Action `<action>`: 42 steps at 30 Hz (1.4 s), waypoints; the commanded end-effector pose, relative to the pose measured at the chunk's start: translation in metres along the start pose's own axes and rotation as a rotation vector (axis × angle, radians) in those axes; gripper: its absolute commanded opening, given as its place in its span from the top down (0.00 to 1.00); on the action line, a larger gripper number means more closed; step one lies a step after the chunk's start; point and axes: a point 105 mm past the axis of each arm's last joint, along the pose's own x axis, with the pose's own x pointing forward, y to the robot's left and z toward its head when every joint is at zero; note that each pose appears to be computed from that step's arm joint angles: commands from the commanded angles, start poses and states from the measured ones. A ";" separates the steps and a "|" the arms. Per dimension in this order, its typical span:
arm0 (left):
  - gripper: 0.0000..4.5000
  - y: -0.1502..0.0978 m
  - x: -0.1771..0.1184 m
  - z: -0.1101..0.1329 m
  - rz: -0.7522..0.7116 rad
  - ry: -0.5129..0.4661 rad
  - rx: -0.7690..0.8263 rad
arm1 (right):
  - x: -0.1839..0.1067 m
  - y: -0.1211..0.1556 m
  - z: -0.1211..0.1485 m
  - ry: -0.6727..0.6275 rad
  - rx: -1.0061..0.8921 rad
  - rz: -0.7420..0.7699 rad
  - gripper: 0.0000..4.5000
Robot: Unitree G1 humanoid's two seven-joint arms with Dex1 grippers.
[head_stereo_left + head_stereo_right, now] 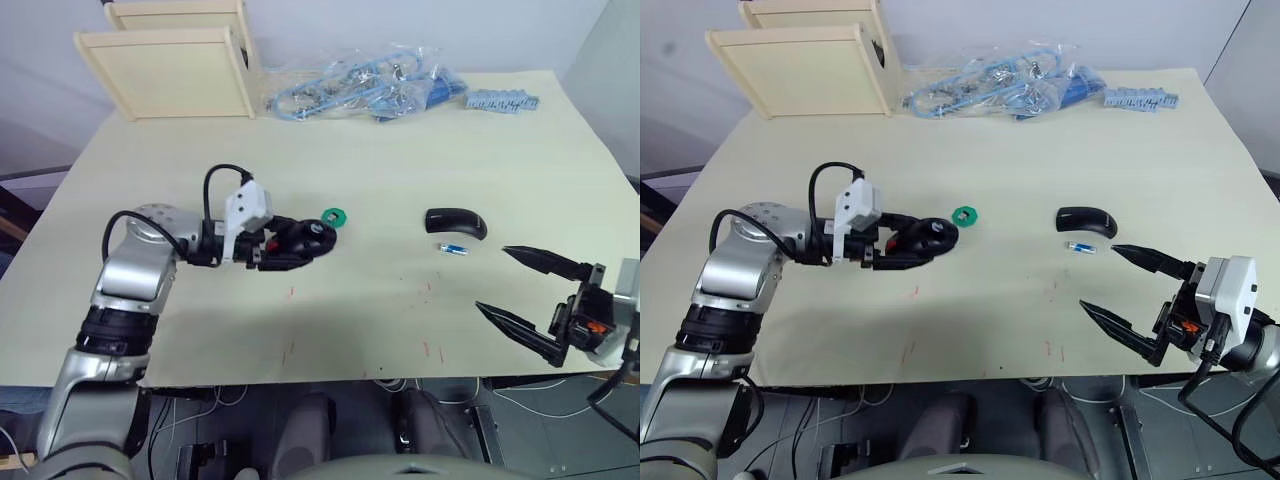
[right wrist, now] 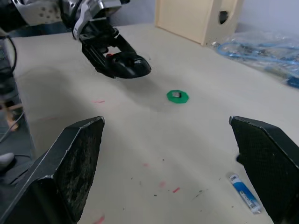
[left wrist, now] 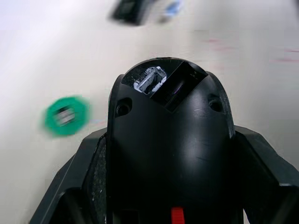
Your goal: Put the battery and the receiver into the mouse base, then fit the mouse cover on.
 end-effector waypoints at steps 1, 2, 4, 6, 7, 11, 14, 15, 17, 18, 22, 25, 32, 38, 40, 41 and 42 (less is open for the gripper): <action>0.34 -0.010 0.008 0.018 -0.001 0.006 0.087 | -0.002 0.002 0.008 -0.002 -0.021 0.033 0.00; 0.34 -0.012 0.012 0.017 -0.003 0.040 0.103 | -0.002 0.002 0.008 0.009 -0.022 0.041 0.00; 0.34 -0.017 0.017 0.017 -0.020 0.075 0.125 | -0.004 0.002 0.008 0.022 -0.023 0.052 0.00; 0.34 -0.021 0.021 0.017 -0.044 0.080 0.123 | -0.005 0.002 0.007 0.034 -0.023 0.061 0.00; 0.34 -0.025 0.027 0.016 -0.069 0.090 0.132 | -0.006 0.003 0.007 0.048 -0.021 0.071 0.00; 0.34 -0.033 0.038 0.012 -0.097 0.110 0.123 | -0.011 0.003 0.008 0.079 -0.018 0.092 0.00; 0.34 -0.037 0.048 0.004 -0.099 0.122 0.127 | -0.013 0.004 0.008 0.100 -0.011 0.108 0.00; 0.34 -0.039 0.051 0.000 -0.099 0.128 0.132 | -0.013 0.005 0.007 0.110 -0.014 0.118 0.00; 0.34 -0.042 0.054 -0.005 -0.099 0.139 0.142 | -0.013 0.006 0.007 0.119 -0.014 0.128 0.00; 0.34 -0.043 0.055 -0.006 -0.099 0.142 0.147 | -0.014 0.006 0.007 0.119 -0.013 0.129 0.00; 0.34 -0.050 0.063 -0.019 -0.101 0.161 0.145 | -0.014 0.009 0.005 0.130 -0.002 0.139 0.00; 0.34 -0.050 0.067 -0.030 -0.090 0.187 0.155 | -0.013 0.009 0.004 0.136 0.002 0.140 0.00; 0.34 -0.059 0.070 -0.051 -0.101 0.221 0.139 | -0.012 0.007 -0.003 0.190 0.020 0.127 0.00; 0.34 -0.058 0.070 -0.051 -0.101 0.216 0.141 | 0.000 -0.010 -0.015 0.264 0.040 0.048 0.00; 0.34 -0.058 0.071 -0.050 -0.102 0.210 0.136 | 0.004 -0.021 -0.025 0.354 0.011 0.003 0.00; 0.34 -0.058 0.071 -0.050 -0.104 0.210 0.134 | 0.005 -0.029 -0.033 0.421 0.037 -0.027 0.00; 0.34 -0.059 0.071 -0.050 -0.106 0.209 0.133 | 0.006 -0.034 -0.039 0.469 0.057 -0.047 0.00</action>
